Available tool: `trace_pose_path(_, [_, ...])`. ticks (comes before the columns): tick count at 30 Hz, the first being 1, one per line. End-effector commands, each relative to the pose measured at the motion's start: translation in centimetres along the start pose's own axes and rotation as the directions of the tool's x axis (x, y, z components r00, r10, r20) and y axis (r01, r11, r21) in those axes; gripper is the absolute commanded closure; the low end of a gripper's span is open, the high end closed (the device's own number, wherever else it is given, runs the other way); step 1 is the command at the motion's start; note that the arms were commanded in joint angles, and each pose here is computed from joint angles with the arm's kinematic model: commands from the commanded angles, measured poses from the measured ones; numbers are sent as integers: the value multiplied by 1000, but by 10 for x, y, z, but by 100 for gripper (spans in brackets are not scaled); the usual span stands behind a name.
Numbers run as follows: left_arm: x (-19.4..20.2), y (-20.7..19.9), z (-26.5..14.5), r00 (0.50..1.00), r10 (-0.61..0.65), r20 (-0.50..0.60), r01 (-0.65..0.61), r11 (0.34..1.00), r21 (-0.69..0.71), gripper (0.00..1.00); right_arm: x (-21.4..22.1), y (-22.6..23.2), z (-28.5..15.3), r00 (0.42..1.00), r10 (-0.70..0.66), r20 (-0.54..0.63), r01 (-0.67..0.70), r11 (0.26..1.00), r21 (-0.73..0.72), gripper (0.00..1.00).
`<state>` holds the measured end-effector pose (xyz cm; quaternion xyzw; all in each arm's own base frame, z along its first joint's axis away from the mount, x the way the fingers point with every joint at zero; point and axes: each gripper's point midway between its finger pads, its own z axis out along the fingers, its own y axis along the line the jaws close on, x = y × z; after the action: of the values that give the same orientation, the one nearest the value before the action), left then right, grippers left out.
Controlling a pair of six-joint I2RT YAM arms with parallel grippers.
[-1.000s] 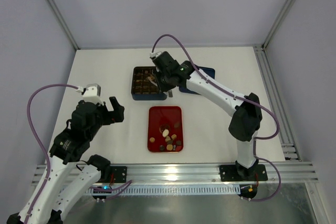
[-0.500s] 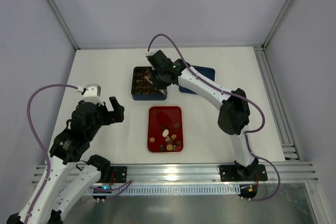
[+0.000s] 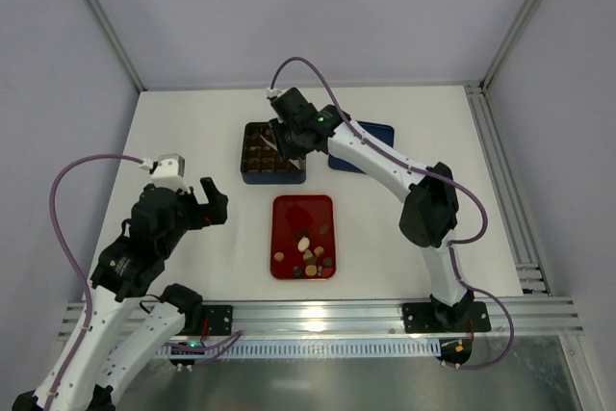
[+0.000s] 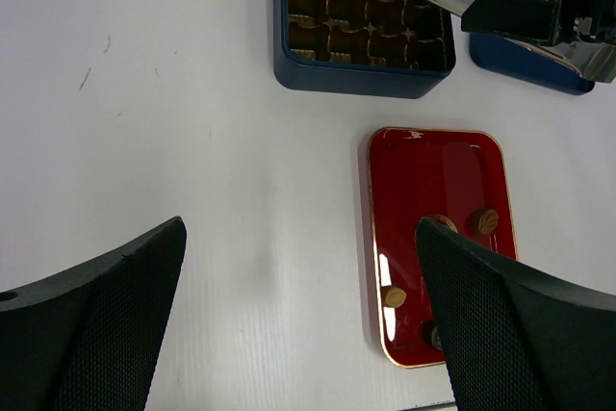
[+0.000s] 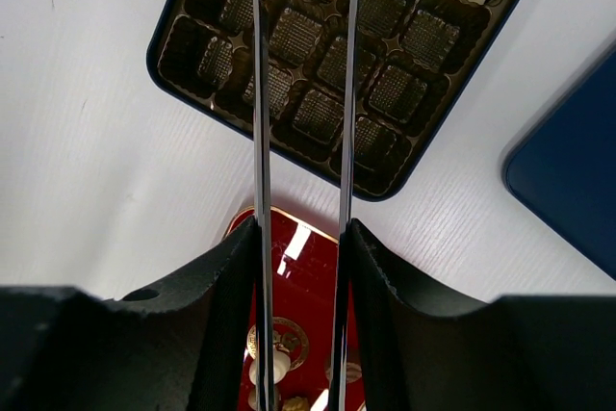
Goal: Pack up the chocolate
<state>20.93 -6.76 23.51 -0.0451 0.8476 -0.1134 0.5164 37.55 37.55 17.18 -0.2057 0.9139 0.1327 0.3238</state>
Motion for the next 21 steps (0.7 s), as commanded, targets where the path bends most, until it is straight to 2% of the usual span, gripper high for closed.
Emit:
trace_pose_path(1, [-4, 0, 0, 1000, 10, 18, -10, 1000, 2, 0, -34, 3, -35, 994, 18, 111, -16, 1000, -17, 57])
trace_pose_path(5, [-3, -1, 0, 1000, 7, 17, -7, 1000, 5, 0, -35, 0, -64, 990, 24, 135, -21, 999, -24, 57])
trace_pose_path(7, [-5, -1, 0, 1000, 6, 20, -6, 1000, 5, 0, -22, -4, -70, 993, 25, 117, -24, 1000, -17, 57])
trace_pose_path(8, [-4, -1, 0, 1000, 6, 21, -6, 1000, 7, 0, -25, -3, -91, 988, 30, 149, -26, 999, -30, 57])
trace_pose_path(13, [-5, -2, -1, 1000, 5, 22, -5, 1000, 12, 0, 25, -8, -121, 994, 28, 105, -25, 999, -30, 57])
trace_pose_path(14, [-5, -2, -1, 1000, 7, 22, -7, 1000, 11, 0, 46, -13, -118, 997, 28, 67, -28, 1000, -8, 57])
trace_pose_path(15, [-4, -2, -1, 1000, 7, 21, -7, 1000, 13, 0, 51, -14, -136, 996, 32, 87, -31, 999, -14, 57])
trace_pose_path(21, [-5, -2, -2, 1000, 3, 28, -4, 1000, 16, 0, 128, -13, -172, 999, 49, 9, -49, 999, -8, 57])
